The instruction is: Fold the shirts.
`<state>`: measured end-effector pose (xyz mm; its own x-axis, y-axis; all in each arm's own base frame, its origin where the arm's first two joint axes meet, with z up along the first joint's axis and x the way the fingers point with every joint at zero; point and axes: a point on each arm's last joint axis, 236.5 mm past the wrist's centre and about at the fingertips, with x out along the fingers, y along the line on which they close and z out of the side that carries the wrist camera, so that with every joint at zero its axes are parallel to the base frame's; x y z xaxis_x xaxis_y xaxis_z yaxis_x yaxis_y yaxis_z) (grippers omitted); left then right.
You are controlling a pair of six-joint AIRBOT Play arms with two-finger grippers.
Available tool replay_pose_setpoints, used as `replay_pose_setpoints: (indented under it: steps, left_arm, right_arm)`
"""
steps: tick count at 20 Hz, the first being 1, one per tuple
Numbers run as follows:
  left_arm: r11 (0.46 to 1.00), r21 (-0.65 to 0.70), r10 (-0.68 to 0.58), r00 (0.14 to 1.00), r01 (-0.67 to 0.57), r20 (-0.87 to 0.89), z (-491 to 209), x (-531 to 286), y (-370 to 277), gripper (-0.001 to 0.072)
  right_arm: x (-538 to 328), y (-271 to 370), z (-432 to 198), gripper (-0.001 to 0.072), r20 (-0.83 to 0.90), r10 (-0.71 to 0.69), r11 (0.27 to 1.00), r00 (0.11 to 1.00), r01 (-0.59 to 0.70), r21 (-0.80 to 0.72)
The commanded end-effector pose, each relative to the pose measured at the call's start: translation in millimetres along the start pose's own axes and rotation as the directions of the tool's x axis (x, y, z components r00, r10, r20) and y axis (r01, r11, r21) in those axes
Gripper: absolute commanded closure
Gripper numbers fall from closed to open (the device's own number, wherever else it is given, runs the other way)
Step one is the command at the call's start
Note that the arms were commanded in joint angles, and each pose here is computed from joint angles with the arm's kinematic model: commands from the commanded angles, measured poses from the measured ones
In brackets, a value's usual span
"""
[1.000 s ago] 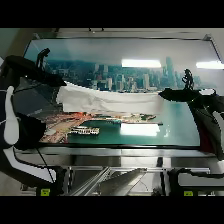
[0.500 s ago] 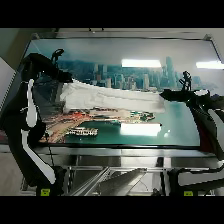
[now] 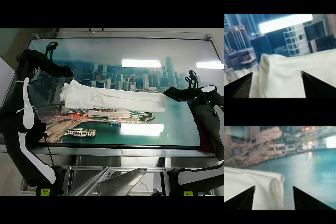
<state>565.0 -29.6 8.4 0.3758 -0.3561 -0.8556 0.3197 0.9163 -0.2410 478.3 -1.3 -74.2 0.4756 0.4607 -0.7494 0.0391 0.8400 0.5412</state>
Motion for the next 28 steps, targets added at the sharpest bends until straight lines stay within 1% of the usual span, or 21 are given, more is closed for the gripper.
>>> replay_pose_setpoints:
  steps: [1, 5, 6, 7, 8, 9, 10, 11, 12, 14, 15, 16, 17, 19, 20, 22, 23, 26, 28]
  left_arm:
    - [0.999, -0.032, 0.021, 0.999, -0.019, 0.04, 9.6, -29.1, -2.2, 0.0039]
    - [0.999, -0.032, -0.021, 0.998, 0.019, -0.056, -13.8, -29.7, -13.6, 0.0038]
    - [0.999, -0.042, -0.03, 0.996, 0.027, -0.079, -20.3, -27.4, -14.9, 0.0038]
    - [0.998, -0.051, -0.039, 0.994, 0.034, -0.1, -27.1, -24.2, -15.9, 0.0038]
    - [0.997, -0.064, -0.049, 0.991, 0.041, -0.122, -33.8, -21.2, -17.0, 0.0038]
    - [0.996, -0.071, -0.063, 0.988, 0.053, -0.142, -40.2, -17.1, -20.2, 0.0038]
    - [0.995, -0.071, -0.075, 0.984, 0.064, -0.162, -45.6, -12.4, -25.7, 0.0038]
    - [0.995, -0.075, -0.082, 0.981, 0.07, -0.175, -49.9, -8.9, -27.5, 0.0039]
    - [0.994, -0.072, -0.1, 0.977, 0.088, -0.187, -52.6, -3.6, -36.7, 0.0039]
    - [0.992, -0.064, -0.124, 0.971, 0.113, -0.206, -56.7, 3.9, -51.4, 0.0049]
    - [0.991, -0.049, -0.132, 0.967, 0.124, -0.22, -58.7, 9.5, -62.5, 0.0242]
    - [0.99, -0.035, -0.139, 0.963, 0.134, -0.232, -60.9, 15.5, -73.0, 0.0503]
    - [0.99, -0.021, -0.143, 0.961, 0.142, -0.238, -62.6, 23.7, -83.6, 0.0688]
    - [0.986, 0.01, -0.16, 0.954, 0.168, -0.254, -65.9, 47.4, -110.3, 0.0685]
    - [0.975, 0.009, -0.212, 0.94, 0.223, -0.266, -68.5, 62.2, -135.7, 0.0685]
    - [0.937, -0.017, -0.341, 0.9, 0.35, -0.273, -70.2, 88.0, -191.1, 0.0685]
    - [0.922, -0.008, -0.374, 0.884, 0.388, -0.281, -69.3, 98.9, -213.9, 0.0685]
    - [0.908, 0.063, -0.383, 0.88, 0.415, -0.281, -57.7, 129.6, -267.1, 0.0685]
    - [0.909, 0.078, -0.385, 0.895, 0.41, -0.225, -47.0, 150.5, -292.6, 0.0685]
  right_arm:
    - [8.7, 1.1, -25.4, 0.0168, -0.144, 0.056, 0.997, 0.988, -0.048, 0.061]
    - [29.1, 2.9, -41.3, 0.0169, -0.195, 0.068, 0.996, 0.978, -0.055, 0.068]
    - [32.5, 5.4, -44.0, 0.0196, -0.204, 0.072, 0.996, 0.976, -0.059, 0.066]
    - [35.6, 8.3, -46.5, 0.0249, -0.213, 0.074, 0.996, 0.974, -0.062, 0.061]
    - [37.7, 11.8, -48.2, 0.0256, -0.219, 0.076, 0.997, 0.973, -0.067, 0.048]
    - [39.0, 15.1, -48.7, 0.0294, -0.222, 0.078, 0.997, 0.972, -0.073, 0.03]
    - [39.4, 18.4, -46.5, 0.0491, -0.22, 0.079, 0.997, 0.972, -0.076, 0.021]
    - [37.8, 21.6, -42.5, 0.064, -0.218, 0.084, 0.996, 0.972, -0.084, 0.012]
    - [34.3, 28.6, -36.9, 0.069, -0.216, 0.103, 0.995, 0.971, -0.104, 0.007]
    - [22.2, 46.0, -23.8, 0.0691, -0.224, 0.141, 0.988, 0.964, -0.151, -0.025]
    - [14.5, 54.9, -15.4, 0.0691, -0.222, 0.155, 0.984, 0.963, -0.169, -0.048]
    - [4.9, 64.2, -4.8, 0.0691, -0.21, 0.164, 0.98, 0.964, -0.183, -0.076]
    - [-5.0, 73.3, 5.4, 0.0691, -0.196, 0.171, 0.977, 0.965, -0.192, -0.095]
    - [-29.2, 94.2, 23.1, 0.0691, -0.18, 0.19, 0.967, 0.965, -0.216, -0.135]
    - [-42.2, 106.3, 29.6, 0.0691, -0.183, 0.203, 0.962, 0.962, -0.23, -0.147]
    - [-68.9, 133.9, 44.2, 0.0691, -0.169, 0.238, 0.944, 0.956, -0.269, -0.19]
    - [-82.1, 152.2, 53.0, 0.0692, -0.145, 0.281, 0.931, 0.949, -0.306, -0.198]
    - [-121.1, 218.6, 63.4, 0.0691, -0.115, 0.469, 0.849, 0.876, -0.482, -0.216]
    - [-125.8, 245.8, 55.8, 0.0691, -0.135, 0.511, 0.815, 0.849, -0.529, -0.236]
